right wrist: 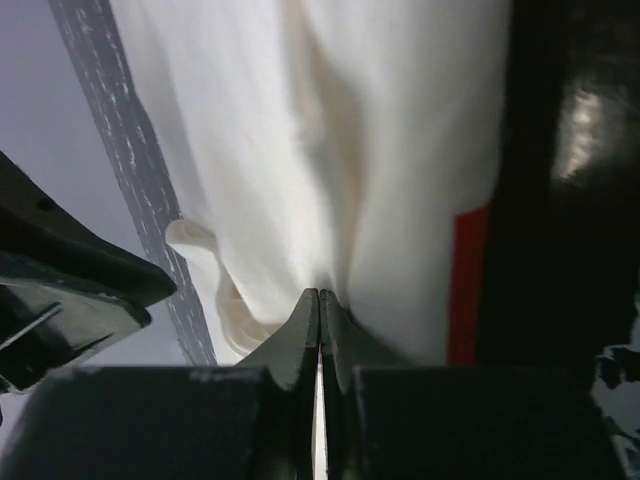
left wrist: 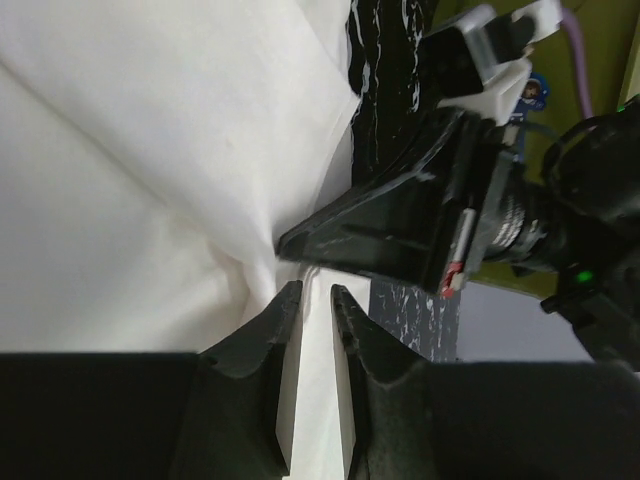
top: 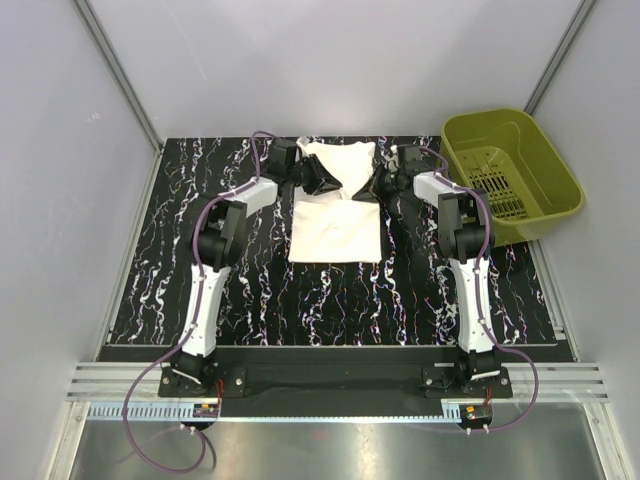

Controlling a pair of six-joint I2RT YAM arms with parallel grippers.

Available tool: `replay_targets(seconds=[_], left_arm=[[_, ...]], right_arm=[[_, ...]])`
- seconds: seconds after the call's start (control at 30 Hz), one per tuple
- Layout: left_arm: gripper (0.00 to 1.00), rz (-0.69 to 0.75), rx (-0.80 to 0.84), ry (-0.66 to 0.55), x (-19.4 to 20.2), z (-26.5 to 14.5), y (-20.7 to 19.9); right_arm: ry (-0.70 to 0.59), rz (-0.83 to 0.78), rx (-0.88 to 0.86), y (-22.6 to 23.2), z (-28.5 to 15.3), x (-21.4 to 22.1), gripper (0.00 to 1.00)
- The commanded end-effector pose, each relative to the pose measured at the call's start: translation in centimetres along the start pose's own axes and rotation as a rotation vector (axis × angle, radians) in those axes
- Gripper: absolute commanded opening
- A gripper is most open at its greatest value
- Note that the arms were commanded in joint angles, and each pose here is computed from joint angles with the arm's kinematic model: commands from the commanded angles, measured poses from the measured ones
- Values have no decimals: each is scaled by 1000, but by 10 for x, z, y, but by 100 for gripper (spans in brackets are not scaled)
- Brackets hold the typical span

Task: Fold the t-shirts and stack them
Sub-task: Fold the tshirt

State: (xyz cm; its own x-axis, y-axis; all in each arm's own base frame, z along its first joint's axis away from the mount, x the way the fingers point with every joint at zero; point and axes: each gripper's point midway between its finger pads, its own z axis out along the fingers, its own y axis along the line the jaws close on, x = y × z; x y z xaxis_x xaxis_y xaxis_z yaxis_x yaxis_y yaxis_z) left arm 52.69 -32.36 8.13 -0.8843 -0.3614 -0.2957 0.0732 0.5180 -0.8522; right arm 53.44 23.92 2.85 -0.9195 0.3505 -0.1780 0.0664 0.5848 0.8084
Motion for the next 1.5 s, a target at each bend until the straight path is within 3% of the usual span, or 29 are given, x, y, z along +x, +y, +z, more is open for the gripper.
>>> replay_targets(seconds=[0.0,0.23,0.43,0.73,1.1,1.27,1.47], left_arm=[[23,43,145,-64,-19,11,-39],[19,-21,62,-51,-16,44,-2],[15,-77,-185,-43,-14,40,52],[15,-70,-158,-14,-6,44,56],[15,-66,-162,-10,-12,41,63],[24,25,-163,-2,-24,28,43],[33,147,-70,-84,-59,-15,-36]], right_arm=[[4,2,-32,-8,-1,1,2],[-5,21,-9,-24,-8,-3,2],[-64,-10,9,-5,-25,-24,2],[-120,-42,-95,53,-38,-59,2],[-85,72,-81,1,0,-56,2],[-65,48,23,-32,4,-49,2],[-89,-29,71,-19,-13,-59,2]])
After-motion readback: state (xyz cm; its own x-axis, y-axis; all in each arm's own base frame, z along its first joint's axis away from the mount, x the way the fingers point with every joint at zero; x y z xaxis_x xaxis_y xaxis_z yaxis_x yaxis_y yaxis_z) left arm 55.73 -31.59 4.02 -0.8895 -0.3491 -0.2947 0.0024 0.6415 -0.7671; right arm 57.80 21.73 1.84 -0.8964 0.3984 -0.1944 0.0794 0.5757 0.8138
